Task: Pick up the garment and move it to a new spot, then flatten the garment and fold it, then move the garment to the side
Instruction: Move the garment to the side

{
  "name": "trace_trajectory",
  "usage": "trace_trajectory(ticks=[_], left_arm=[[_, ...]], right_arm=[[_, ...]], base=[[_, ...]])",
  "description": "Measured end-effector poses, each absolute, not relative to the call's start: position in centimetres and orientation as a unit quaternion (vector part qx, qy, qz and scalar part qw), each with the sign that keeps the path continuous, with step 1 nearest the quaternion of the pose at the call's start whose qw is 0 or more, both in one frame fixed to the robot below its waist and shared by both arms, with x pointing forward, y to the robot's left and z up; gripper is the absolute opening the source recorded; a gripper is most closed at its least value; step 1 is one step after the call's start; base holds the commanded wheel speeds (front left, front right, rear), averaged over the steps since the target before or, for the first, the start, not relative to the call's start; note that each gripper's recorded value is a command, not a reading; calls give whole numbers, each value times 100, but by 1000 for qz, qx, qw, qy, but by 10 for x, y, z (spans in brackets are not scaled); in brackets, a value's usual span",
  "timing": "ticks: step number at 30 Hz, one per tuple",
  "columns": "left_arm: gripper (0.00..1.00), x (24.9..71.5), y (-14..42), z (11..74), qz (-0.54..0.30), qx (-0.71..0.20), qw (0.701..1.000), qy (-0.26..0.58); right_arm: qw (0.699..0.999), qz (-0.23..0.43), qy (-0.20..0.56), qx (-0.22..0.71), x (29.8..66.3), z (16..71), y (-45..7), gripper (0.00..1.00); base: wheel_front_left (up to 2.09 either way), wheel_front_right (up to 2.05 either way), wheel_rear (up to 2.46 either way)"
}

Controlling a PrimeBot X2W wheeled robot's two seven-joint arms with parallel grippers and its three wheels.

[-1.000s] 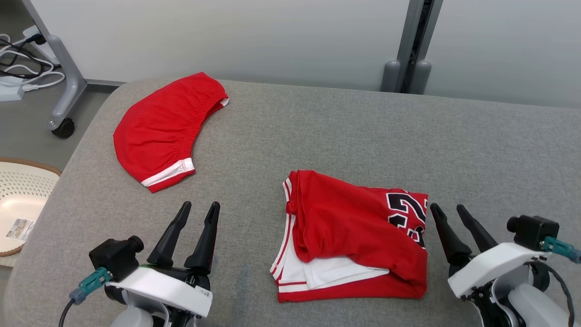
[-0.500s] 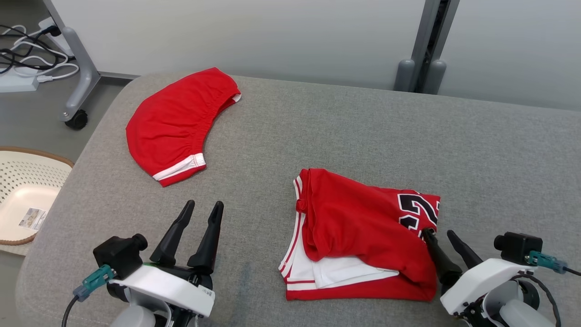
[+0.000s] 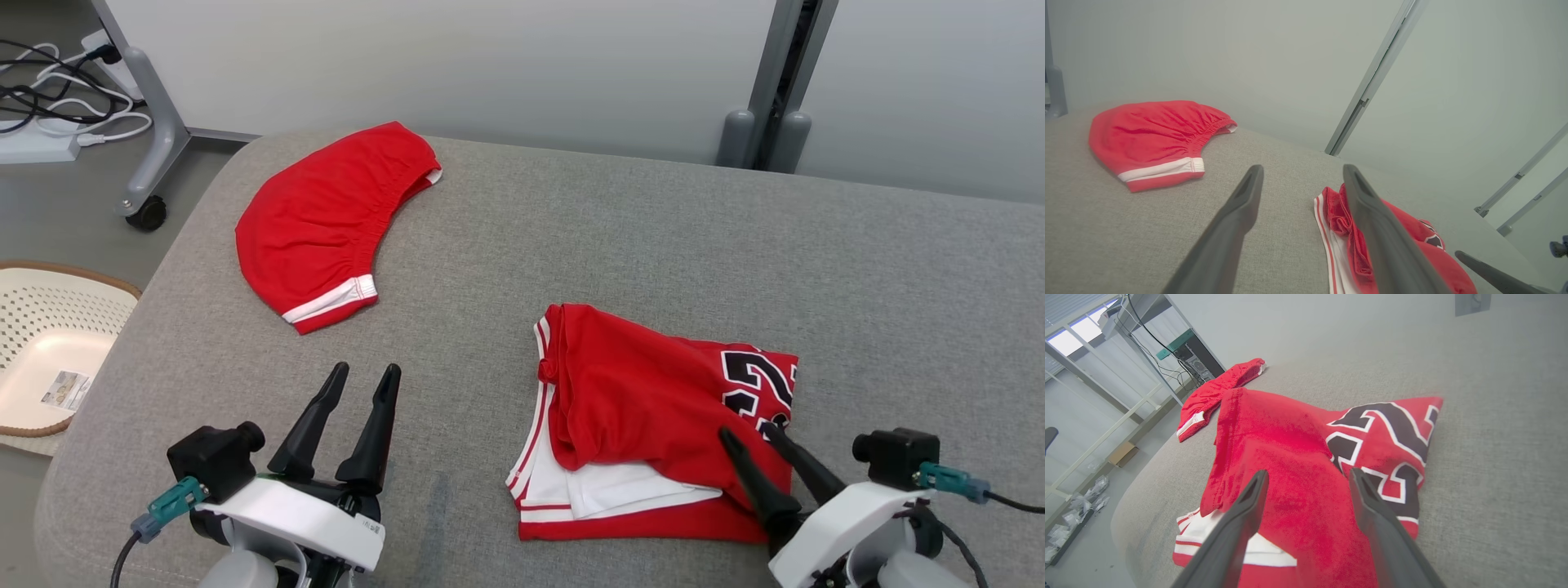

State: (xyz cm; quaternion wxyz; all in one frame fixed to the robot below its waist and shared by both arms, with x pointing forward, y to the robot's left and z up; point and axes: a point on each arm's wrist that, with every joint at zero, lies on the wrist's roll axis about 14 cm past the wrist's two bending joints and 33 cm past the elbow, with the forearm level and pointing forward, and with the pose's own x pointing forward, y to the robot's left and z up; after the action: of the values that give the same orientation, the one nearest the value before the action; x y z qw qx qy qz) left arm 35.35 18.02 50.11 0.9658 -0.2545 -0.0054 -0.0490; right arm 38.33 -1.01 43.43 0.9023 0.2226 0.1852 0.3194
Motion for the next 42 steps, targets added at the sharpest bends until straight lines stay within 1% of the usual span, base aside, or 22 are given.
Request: trace_trajectory(ticks=[3,4,5,6,7,10,11,14,17,21,25,26,29,32,34,39,42], left_arm=[[100,354,179,502,-51,-254,966,-6],[100,354,179,503,-52,-254,966,-7],[100,354,178,503,-54,-254,966,-7],[100,355,178,503,-54,-254,966,-7],[100,355,177,503,-55,-254,966,-7],[100,355,178,502,-54,-255,965,-6],[100,354,179,502,-51,-255,966,-5],[100,353,183,501,-44,-255,966,-5],[100,351,186,500,-38,-255,966,-5],[100,348,192,501,-28,-255,966,-8],[100,348,194,501,-25,-259,966,-9],[100,348,194,501,-24,-259,965,-9],[100,348,194,501,-24,-259,965,-9],[100,347,195,501,-23,-259,966,-9],[100,347,196,500,-22,-259,965,-9],[100,347,195,501,-23,-260,965,-10],[100,348,194,501,-25,-260,965,-11]], right_arm=[[912,313,153,216,393,447,-17,100],[916,306,143,215,398,452,-21,90],[919,303,136,214,400,454,-22,49],[920,298,132,216,402,455,-23,15],[923,292,131,216,404,454,-25,0],[932,273,132,199,412,447,-36,0],[939,272,132,164,415,441,-41,0],[941,268,140,154,418,434,-40,0],[934,284,164,144,410,424,-28,0],[922,315,174,143,399,423,-9,0],[909,330,211,143,383,409,-2,0],[901,341,228,141,374,404,5,0],[894,353,238,141,364,401,12,0],[873,383,264,146,341,396,31,0],[865,395,274,147,332,394,38,0],[850,416,288,150,314,392,51,0],[853,419,266,159,319,402,55,0]], base=[[0,0,0],[0,0,0],[0,0,0],[0,0,0],[0,0,0],[0,0,0],[0,0,0],[0,0,0],[0,0,0],[0,0,0],[0,0,0],[0,0,0],[0,0,0],[0,0,0],[0,0,0],[0,0,0],[0,0,0]])
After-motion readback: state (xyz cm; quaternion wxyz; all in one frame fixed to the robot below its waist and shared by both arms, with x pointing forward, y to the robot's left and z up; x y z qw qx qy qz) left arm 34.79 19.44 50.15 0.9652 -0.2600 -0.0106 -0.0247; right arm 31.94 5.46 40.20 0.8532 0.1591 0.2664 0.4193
